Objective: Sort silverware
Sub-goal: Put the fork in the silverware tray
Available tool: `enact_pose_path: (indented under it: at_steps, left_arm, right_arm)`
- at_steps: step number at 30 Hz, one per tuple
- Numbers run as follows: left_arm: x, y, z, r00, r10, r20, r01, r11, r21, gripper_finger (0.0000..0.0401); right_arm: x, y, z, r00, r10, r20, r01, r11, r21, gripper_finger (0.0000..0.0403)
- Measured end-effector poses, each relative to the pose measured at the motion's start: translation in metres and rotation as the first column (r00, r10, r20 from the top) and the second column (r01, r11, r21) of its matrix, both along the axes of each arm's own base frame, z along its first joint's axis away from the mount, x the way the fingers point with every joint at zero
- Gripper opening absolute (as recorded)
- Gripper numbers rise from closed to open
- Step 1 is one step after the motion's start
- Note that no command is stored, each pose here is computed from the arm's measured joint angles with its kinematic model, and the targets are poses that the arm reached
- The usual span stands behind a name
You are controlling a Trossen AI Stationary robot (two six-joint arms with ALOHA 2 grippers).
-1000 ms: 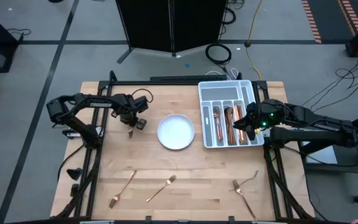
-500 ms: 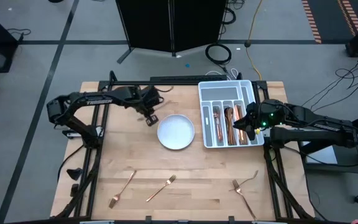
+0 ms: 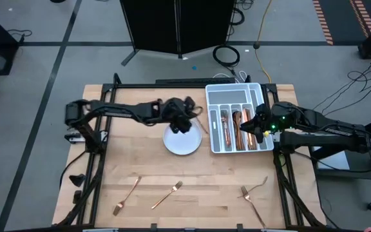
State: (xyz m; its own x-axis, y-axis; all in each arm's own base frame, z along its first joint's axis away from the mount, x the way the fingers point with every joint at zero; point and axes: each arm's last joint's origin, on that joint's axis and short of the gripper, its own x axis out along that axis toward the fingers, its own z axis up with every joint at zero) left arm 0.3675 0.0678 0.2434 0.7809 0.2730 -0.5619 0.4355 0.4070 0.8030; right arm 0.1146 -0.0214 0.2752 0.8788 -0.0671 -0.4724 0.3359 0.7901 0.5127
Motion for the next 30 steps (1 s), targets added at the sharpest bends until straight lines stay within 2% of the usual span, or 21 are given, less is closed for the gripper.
enact_pose_path:
  at_steps: [4,6,9,12,14,20,23,30]
  left_arm:
    - [0.038,-0.001,-0.01,0.989,-0.131,-0.07,0.14,0.979,0.151,0.0002]
    - [0.057,-0.002,-0.015,0.974,-0.203,-0.102,0.221,0.951,0.215,0.0002]
    - [0.087,-0.004,-0.026,0.948,-0.295,-0.121,0.317,0.915,0.25,0.0002]
    - [0.111,-0.005,-0.037,0.925,-0.35,-0.15,0.38,0.859,0.343,0.0001]
    - [0.124,-0.005,-0.047,0.917,-0.368,-0.154,0.399,0.835,0.379,0.0001]
    - [0.147,0.007,-0.076,0.905,-0.388,-0.175,0.426,0.82,0.382,0.0001]
    - [0.154,0.011,-0.082,0.904,-0.399,-0.152,0.427,0.824,0.372,0.0001]
    - [0.156,0.024,-0.108,0.901,-0.389,-0.192,0.433,0.835,0.339,0.0]
  right_arm:
    - [0.0,-0.001,0.0,1.0,-0.019,0.005,0.019,0.999,0.026,0.0093]
    - [0.0,-0.001,0.0,0.999,-0.035,0.007,0.035,0.999,0.025,0.0093]
    - [0.0,-0.002,0.001,0.999,-0.048,0.009,0.047,0.999,0.018,0.0093]
    - [0.0,-0.002,0.001,0.998,-0.061,0.007,0.061,0.998,0.011,0.0093]
    - [0.0,-0.002,0.001,0.998,-0.062,0.007,0.062,0.998,0.01,0.0093]
    - [0.0,-0.002,0.0,0.998,-0.063,0.003,0.063,0.998,0.01,0.0093]
    - [0.0,-0.002,0.0,0.998,-0.06,0.0,0.06,0.998,0.004,0.0093]
    - [0.0,-0.002,0.0,0.999,-0.051,-0.003,0.051,0.999,-0.016,0.0093]
